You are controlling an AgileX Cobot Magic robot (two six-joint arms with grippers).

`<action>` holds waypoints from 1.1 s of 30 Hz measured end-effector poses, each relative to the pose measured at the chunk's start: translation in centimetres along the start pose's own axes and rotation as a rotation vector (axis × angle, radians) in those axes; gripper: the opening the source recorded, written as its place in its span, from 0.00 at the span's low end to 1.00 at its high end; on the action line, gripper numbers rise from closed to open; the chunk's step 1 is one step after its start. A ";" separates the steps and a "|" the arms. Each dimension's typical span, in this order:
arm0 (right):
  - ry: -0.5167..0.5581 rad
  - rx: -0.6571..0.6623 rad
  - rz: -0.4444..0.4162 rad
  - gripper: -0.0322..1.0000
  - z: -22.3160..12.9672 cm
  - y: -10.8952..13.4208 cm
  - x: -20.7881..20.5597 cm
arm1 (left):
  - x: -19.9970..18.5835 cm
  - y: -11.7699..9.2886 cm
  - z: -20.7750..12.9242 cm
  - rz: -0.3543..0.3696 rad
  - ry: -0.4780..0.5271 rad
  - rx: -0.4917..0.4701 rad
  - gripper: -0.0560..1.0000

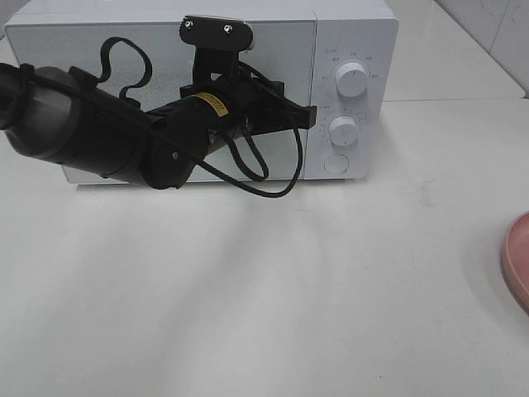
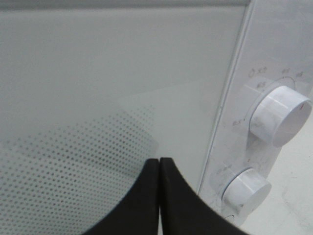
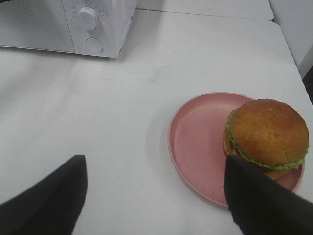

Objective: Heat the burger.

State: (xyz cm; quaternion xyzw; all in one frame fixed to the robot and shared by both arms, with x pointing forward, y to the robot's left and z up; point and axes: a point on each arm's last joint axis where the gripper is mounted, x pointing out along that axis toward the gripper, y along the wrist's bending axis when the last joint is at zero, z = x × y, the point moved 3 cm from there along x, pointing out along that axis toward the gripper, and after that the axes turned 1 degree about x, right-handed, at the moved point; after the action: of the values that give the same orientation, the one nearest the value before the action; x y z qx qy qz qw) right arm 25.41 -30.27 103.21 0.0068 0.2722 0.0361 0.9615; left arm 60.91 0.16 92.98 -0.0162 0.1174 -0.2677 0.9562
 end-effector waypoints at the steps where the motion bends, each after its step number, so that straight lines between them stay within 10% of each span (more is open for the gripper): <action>1: 0.000 0.000 0.000 0.75 0.0 0.0 0.0 | 0.0 0.0 0.0 -0.001 0.000 0.004 0.05; 14: 0.000 0.000 0.000 0.75 0.0 0.0 0.0 | -1.6 -0.2 2.5 -0.009 0.169 -0.048 0.05; 20: 0.000 0.000 0.000 0.75 0.0 0.0 0.0 | -4.1 -0.9 2.4 -0.081 0.422 -0.064 0.56; 21: 0.000 0.000 0.000 0.75 0.0 0.0 0.0 | -5.1 -1.3 2.2 -0.109 0.508 -0.065 0.78; 24: 0.000 0.000 0.000 0.75 0.0 0.0 0.0 | -6.5 -1.7 2.7 -0.142 0.589 -0.064 0.94; 33: 0.000 0.000 0.000 0.75 0.0 0.0 0.0 | -11.3 -2.2 4.5 -0.222 0.780 0.001 0.99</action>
State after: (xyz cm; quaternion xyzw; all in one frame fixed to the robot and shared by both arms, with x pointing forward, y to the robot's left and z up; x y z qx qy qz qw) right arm 25.41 -30.27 103.21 0.0068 0.2722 0.0361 0.9615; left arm 51.46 3.95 99.99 0.0745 0.4688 -0.3555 0.8052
